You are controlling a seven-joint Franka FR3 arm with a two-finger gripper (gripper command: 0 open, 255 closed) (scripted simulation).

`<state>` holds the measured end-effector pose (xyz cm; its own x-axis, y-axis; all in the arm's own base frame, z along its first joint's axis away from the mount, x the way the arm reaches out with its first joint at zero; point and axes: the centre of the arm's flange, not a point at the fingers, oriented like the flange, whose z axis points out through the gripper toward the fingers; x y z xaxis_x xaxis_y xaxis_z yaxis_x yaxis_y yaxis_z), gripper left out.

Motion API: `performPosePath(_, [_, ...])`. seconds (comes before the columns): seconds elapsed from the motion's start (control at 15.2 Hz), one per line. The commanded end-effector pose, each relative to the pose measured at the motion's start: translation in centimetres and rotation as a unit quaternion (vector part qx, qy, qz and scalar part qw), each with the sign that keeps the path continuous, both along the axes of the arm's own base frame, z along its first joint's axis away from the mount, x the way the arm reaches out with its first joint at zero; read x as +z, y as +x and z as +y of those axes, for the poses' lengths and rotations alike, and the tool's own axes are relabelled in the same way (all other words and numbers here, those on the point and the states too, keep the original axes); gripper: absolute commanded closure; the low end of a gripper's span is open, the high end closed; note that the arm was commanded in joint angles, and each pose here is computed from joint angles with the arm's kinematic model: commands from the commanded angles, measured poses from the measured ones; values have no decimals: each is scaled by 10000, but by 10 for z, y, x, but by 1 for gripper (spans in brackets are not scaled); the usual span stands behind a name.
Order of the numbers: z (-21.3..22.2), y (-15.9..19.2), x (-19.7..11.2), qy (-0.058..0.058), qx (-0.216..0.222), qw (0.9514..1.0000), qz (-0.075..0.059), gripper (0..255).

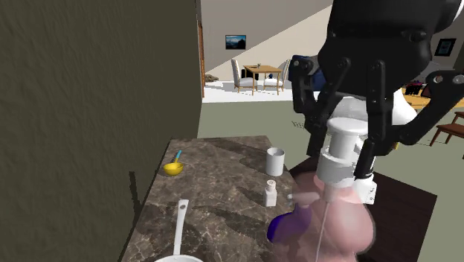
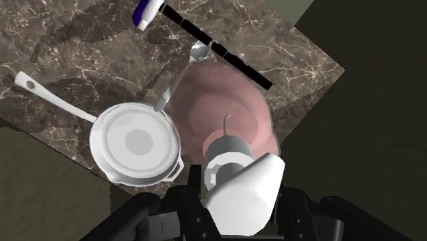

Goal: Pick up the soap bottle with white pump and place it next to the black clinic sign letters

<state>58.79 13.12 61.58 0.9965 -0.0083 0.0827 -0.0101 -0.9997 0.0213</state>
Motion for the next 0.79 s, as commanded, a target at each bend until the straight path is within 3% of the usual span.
performPosePath(0.0, [25,8,-2,2,-5,10000,-9,255])
performPosePath(0.73, [153,49,-7,2,-5,10000,-9,255])
